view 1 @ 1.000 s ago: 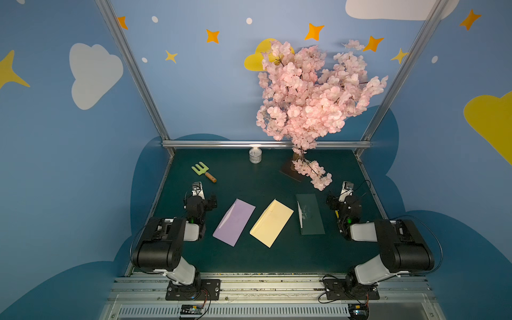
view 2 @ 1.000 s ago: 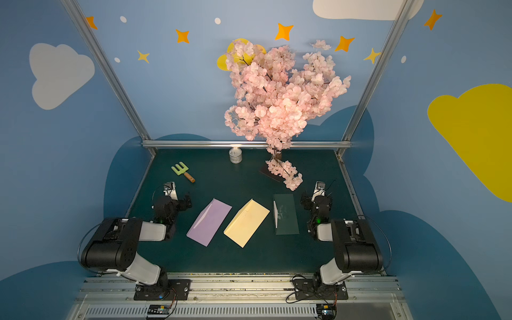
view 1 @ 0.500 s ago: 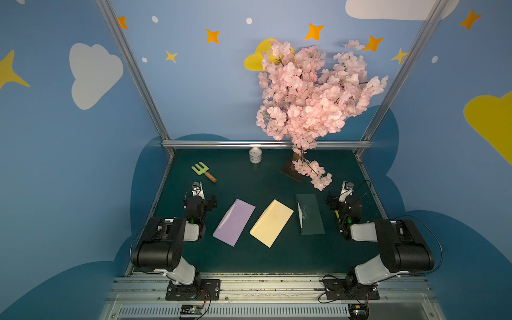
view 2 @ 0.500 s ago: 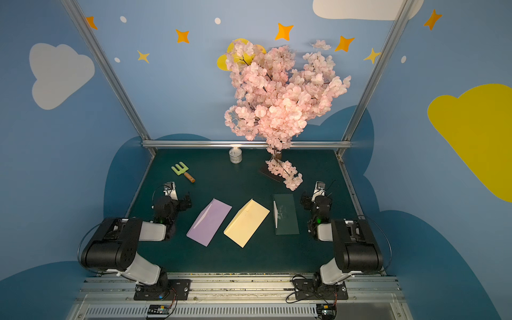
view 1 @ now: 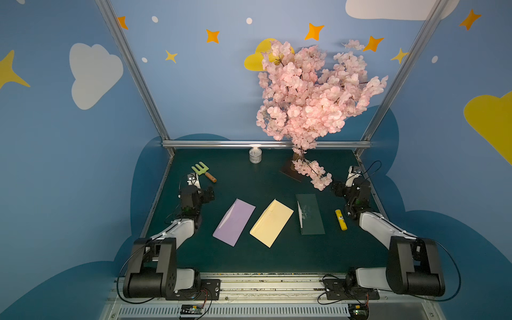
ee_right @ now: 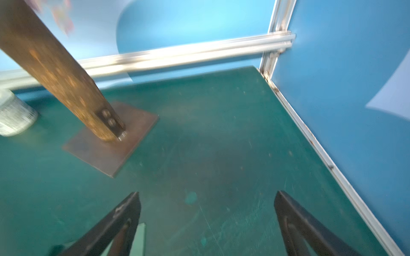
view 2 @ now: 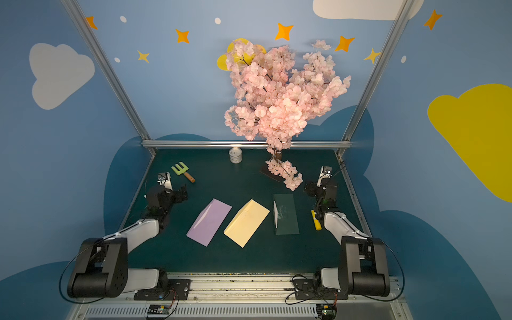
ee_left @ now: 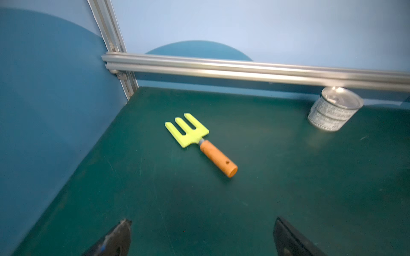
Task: Seal the envelope with a glue stick
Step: Pick up the glue stick from the center of the board.
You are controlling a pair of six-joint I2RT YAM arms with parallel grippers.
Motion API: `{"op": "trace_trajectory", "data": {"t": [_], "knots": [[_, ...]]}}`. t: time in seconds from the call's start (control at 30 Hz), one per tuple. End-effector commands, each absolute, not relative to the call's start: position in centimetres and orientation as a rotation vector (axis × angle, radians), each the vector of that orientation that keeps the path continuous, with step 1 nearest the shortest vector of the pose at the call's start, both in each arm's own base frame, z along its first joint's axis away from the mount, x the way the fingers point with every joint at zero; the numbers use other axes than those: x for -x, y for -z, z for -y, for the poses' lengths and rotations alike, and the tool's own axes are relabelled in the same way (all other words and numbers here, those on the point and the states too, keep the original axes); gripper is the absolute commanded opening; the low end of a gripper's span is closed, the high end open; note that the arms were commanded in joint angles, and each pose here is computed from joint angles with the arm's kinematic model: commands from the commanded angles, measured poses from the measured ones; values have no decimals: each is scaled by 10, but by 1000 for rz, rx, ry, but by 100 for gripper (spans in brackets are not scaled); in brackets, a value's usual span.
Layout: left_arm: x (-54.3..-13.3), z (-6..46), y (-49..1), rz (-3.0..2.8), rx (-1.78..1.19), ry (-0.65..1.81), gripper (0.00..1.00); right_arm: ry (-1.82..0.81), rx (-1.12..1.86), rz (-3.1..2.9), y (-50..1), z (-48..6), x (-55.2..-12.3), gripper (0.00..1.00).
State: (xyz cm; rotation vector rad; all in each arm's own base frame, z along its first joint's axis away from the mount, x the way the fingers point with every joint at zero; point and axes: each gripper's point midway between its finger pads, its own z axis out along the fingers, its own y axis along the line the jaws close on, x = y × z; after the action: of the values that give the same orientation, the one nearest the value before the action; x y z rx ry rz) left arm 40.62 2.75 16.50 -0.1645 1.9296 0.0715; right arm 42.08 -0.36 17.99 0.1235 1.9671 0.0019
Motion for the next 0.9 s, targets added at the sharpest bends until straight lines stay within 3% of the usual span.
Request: {"op": "trace_trajectory", "data": {"t": [0.0,0.27,0.53,0.73,0.87], "knots": [[-385,-21,-148,-2158,185,-21,100,-88,-161,-2272,-149,-8,-389,96],[-356,17,-146,-2214,356,308,100,-73,-391,-2589,-136,4,-333,96],[-328,63,-131,-2278,318,436,100,9,-544,-2928,-87,17,-280,96],[-312,82,-124,-2316,302,499,100,-138,-499,-3075,-63,2,-281,95],[-305,92,-122,-2325,297,537,100,-166,-490,-3120,-52,-1,-286,88]]}}
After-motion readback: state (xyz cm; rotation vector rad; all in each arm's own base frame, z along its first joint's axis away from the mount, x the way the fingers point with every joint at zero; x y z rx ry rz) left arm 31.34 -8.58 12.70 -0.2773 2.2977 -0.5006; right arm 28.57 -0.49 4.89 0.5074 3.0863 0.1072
